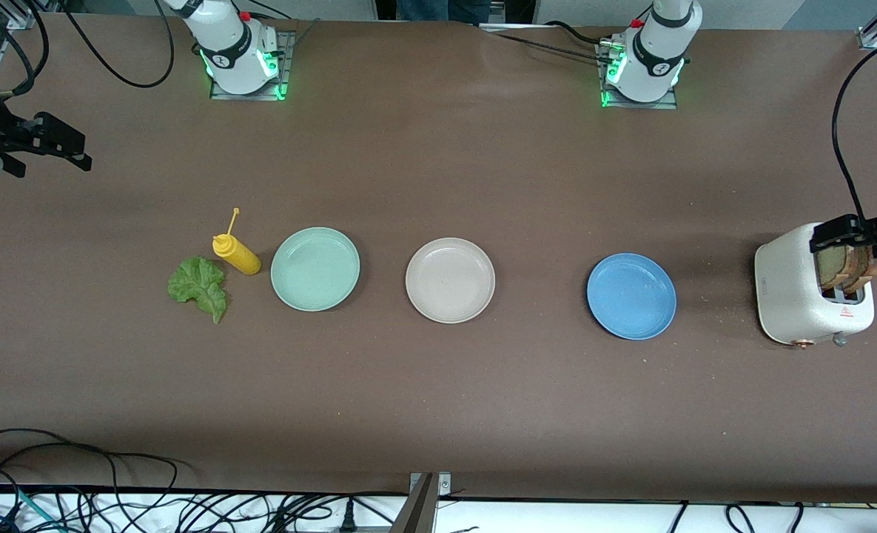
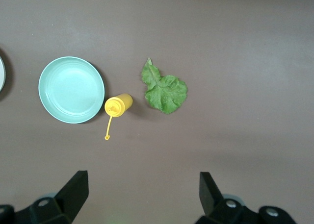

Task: Make sandwich on beige plate with both arms
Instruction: 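Lower the left gripper onto one bread slice and close it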

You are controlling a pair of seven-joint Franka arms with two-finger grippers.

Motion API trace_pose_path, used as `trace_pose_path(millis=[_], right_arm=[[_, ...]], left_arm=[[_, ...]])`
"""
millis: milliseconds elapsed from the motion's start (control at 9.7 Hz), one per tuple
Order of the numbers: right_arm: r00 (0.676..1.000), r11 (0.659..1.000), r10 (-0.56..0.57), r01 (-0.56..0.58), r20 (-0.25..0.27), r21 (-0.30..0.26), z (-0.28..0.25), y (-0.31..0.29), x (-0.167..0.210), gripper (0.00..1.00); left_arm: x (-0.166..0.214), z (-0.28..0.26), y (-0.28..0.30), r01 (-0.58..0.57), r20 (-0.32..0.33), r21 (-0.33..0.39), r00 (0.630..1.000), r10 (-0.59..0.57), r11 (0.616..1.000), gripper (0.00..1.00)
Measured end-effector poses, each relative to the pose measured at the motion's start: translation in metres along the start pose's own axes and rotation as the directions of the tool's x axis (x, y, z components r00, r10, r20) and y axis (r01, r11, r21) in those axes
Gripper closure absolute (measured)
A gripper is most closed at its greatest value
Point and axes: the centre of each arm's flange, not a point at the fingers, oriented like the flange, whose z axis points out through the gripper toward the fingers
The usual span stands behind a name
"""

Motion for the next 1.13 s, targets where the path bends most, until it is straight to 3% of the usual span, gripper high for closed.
trace_pose_path(millis=[1134], right_arm=[[1.000,1.000,0.002,-0.002,0.003,0.001,0.000,0.001,0.000,0.00]], left_arm=[[-0.015,0.112,-0.068,-0.023,-0.036,0.020,0.999,0.024,1.000,0.00]])
